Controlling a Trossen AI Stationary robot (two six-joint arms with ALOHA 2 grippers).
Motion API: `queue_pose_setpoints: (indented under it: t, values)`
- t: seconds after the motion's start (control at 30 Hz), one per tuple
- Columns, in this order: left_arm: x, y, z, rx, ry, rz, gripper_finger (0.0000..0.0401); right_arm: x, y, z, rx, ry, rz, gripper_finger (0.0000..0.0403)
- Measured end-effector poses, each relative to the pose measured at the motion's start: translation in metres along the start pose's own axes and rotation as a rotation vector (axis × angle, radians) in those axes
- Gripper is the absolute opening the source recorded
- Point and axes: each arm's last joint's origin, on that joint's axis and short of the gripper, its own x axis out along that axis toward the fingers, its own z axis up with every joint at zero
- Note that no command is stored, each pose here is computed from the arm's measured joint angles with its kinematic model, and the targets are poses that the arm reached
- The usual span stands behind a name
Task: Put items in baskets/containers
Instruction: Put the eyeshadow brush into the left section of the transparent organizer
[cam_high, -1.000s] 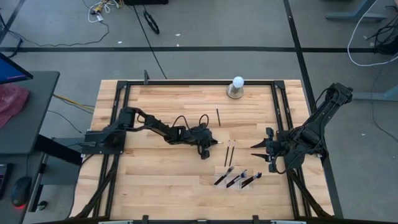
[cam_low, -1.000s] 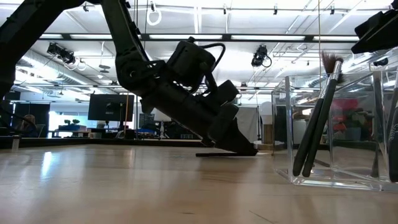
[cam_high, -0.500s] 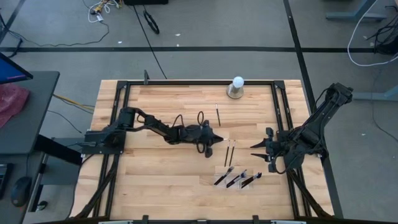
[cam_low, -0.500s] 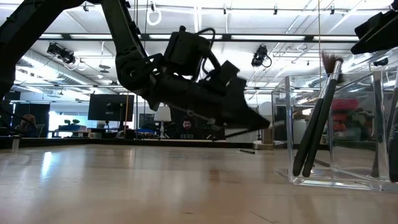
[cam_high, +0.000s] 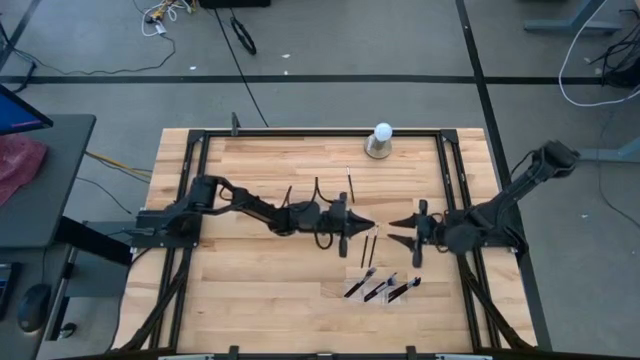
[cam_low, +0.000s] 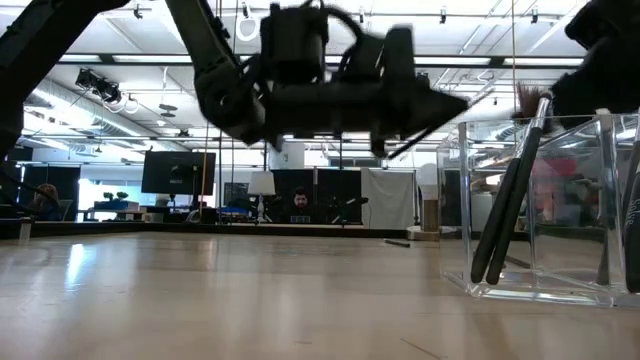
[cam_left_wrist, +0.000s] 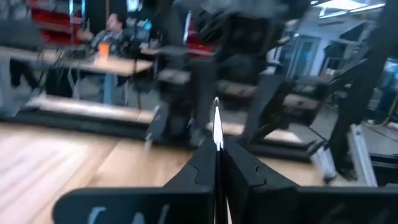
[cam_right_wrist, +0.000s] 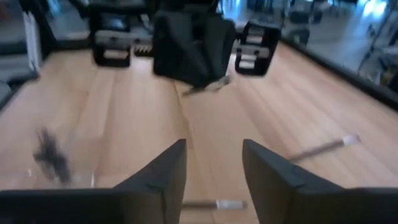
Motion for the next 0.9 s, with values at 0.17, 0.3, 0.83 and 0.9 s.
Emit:
queue_pose_setpoints:
  t: [0.17, 0.3, 0.83, 0.9]
  values:
    - [0.014, -0.019, 0.015, 0.076, -0.049, -0.043, 0.0011, 0.005, -0.003, 0.005, -0.030, -0.113, 0.029, 0.0187]
    - [0.019, -0.026, 0.022, 0.101, -0.070, -0.055, 0.0016, 0.004, -0.002, 0.008, -0.042, -0.199, 0.088, 0.0190]
    - [0.022, -0.026, 0.022, 0.104, -0.042, -0.058, 0.0015, 0.000, 0.001, 0.020, -0.069, -0.308, 0.201, 0.0061]
    - [0.022, -0.027, 0.022, 0.104, -0.042, -0.058, 0.0016, 0.000, 0.001, 0.019, -0.074, -0.302, 0.200, 0.0035]
